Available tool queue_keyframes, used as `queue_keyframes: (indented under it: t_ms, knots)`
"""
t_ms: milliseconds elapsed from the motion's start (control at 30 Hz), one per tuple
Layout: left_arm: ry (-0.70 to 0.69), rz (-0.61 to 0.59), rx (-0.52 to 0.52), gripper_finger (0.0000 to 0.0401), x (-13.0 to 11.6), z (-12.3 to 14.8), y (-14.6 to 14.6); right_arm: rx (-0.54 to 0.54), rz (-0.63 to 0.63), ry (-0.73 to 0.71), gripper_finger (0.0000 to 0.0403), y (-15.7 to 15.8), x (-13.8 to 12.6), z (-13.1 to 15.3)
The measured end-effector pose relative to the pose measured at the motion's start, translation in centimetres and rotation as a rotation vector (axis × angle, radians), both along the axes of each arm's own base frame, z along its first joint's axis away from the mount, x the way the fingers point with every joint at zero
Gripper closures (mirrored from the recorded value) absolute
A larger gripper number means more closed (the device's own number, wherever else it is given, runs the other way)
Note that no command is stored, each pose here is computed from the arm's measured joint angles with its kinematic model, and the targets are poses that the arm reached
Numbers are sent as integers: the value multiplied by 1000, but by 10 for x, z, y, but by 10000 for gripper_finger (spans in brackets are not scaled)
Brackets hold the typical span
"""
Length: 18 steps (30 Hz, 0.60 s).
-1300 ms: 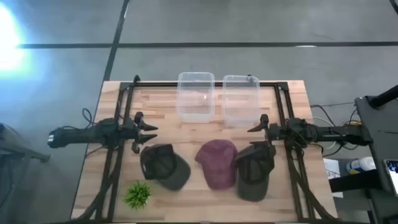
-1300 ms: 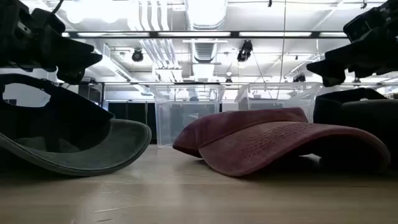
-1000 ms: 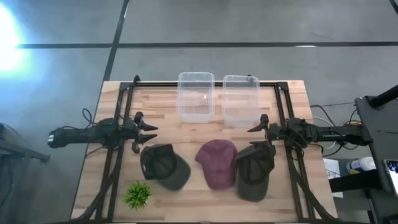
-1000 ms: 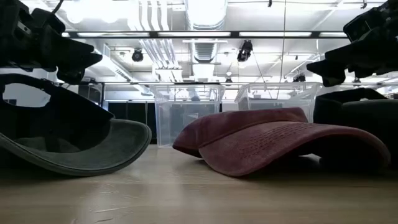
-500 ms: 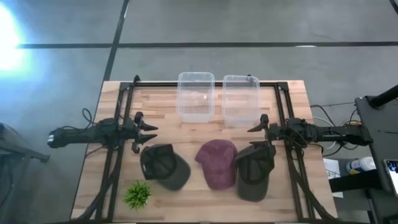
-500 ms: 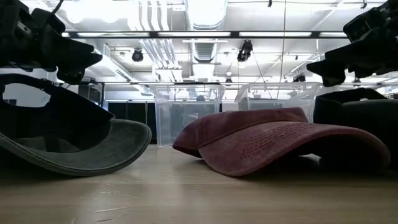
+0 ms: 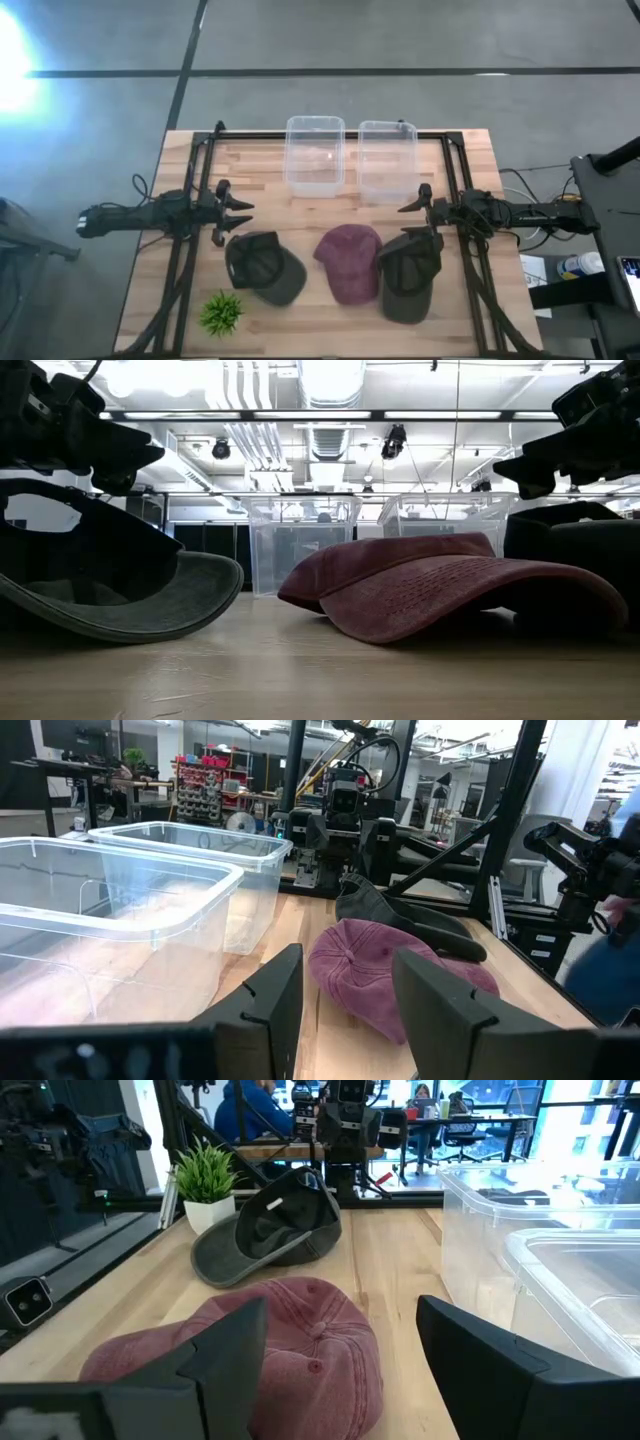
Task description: Pick & Place hat
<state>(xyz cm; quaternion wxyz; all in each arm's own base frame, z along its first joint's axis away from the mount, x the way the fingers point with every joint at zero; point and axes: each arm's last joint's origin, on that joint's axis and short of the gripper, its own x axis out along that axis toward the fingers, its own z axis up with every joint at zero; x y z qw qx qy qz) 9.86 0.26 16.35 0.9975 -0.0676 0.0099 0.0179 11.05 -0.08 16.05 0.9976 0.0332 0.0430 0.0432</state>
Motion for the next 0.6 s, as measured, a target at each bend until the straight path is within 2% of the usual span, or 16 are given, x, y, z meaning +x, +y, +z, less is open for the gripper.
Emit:
queue_keyframes:
  t_ms: [167,233,367,500,600]
  knots:
    - [0,0,0,253,0,0,0,1,1,0,147,0,0,0]
    - [0,0,0,253,0,0,0,65,-5,5,147,0,0,0]
    - [0,0,0,253,0,0,0,348,-28,30,147,0,0,0]
    - [0,0,0,253,0,0,0,554,-34,40,147,0,0,1]
    - [0,0,0,253,0,0,0,830,9,89,147,2,0,2]
